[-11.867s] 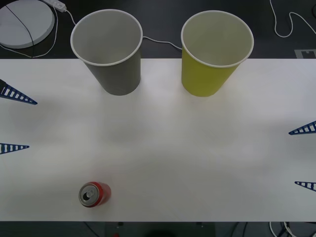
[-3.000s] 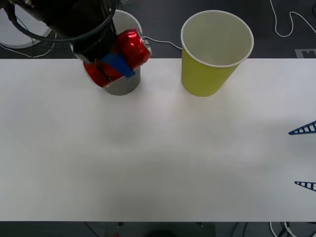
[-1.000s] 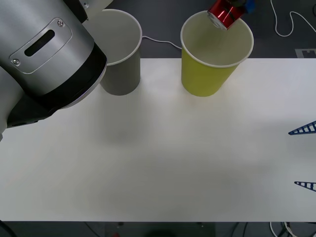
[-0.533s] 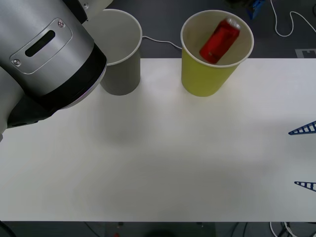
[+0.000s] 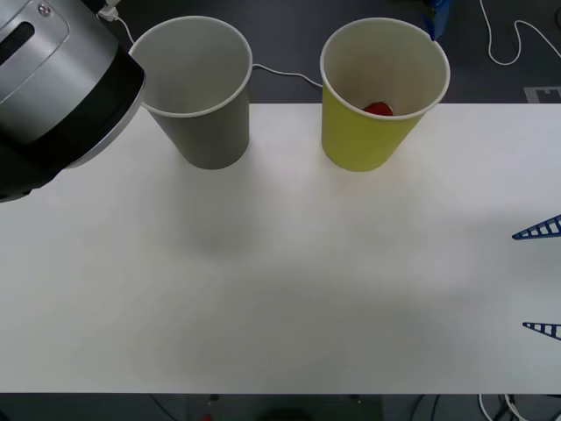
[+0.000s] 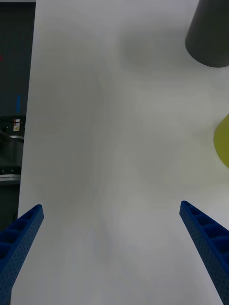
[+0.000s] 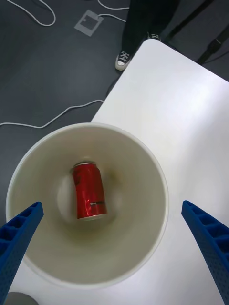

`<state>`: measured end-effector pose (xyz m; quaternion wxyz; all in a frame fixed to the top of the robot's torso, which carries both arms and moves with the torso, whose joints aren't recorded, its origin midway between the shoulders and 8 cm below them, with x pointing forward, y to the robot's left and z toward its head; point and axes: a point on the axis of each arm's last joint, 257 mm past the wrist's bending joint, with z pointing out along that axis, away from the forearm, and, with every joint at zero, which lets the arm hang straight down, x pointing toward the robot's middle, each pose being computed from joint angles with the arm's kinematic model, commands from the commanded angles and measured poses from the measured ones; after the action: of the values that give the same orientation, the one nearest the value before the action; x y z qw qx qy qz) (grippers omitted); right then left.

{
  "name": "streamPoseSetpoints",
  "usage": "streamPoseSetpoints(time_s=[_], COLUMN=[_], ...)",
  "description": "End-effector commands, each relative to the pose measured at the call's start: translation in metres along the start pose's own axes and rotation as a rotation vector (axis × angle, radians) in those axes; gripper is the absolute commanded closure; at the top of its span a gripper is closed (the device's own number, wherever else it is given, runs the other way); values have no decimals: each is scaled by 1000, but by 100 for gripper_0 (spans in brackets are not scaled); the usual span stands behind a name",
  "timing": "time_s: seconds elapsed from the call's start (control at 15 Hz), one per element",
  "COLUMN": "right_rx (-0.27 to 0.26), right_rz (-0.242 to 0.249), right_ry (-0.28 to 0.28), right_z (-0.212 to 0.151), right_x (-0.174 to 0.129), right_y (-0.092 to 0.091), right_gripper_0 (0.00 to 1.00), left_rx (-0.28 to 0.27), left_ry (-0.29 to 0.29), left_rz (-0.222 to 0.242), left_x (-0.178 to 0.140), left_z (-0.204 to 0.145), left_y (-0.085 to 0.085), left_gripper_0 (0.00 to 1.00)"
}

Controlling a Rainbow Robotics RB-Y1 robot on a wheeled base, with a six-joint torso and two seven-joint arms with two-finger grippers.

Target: Put the can into the green bin and the plastic bottle into the gray bin

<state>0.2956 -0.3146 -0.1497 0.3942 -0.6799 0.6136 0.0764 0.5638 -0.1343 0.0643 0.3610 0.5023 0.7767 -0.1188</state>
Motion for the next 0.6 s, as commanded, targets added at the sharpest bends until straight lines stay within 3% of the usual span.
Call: streamPoseSetpoints(time_s=[0.07, 0.2, 0.4, 0.6], right_rx=[0, 0, 0, 0], right_rz=[0, 0, 0, 0], right_ry=[0, 0, 0, 0], right_z=[0, 0, 0, 0], right_x=[0, 0, 0, 0], right_y=[0, 0, 0, 0], right_gripper_0=[0, 0, 0, 0], left_rx=[56, 79, 123, 131], left_ry=[12, 31, 15, 28], left_rz=[9, 23, 57, 97], left_x=[14, 29, 56, 92], left_z=[-28, -50, -84, -114], left_y=[12, 19, 24, 33], left_gripper_0=[0, 0, 0, 0])
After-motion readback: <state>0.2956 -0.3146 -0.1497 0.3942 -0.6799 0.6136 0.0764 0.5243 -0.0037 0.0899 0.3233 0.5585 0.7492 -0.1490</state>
